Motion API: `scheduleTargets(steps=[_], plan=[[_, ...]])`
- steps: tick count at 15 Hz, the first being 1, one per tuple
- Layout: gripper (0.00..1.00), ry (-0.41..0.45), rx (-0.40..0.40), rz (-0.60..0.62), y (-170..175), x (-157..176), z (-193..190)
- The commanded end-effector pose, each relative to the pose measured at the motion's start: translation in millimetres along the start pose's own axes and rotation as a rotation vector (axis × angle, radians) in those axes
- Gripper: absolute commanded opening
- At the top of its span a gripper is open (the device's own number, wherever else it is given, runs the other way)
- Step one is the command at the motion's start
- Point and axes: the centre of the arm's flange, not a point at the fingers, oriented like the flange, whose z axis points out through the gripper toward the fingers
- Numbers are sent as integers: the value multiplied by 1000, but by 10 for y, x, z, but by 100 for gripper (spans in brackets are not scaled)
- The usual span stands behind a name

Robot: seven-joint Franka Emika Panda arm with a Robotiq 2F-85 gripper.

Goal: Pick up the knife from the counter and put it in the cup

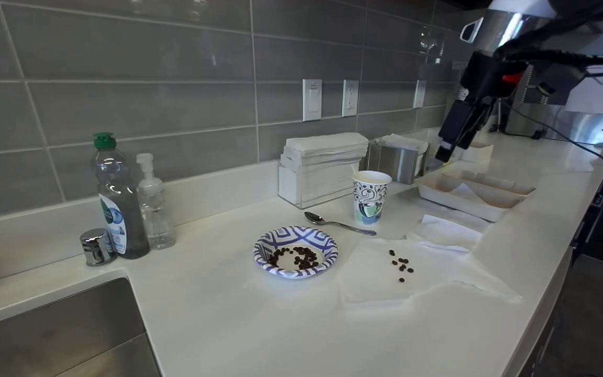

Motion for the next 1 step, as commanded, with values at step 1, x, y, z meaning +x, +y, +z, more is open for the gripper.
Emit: scheduleTargets(steps=[1], plan=[[100,-4,7,2,15,20,-58]])
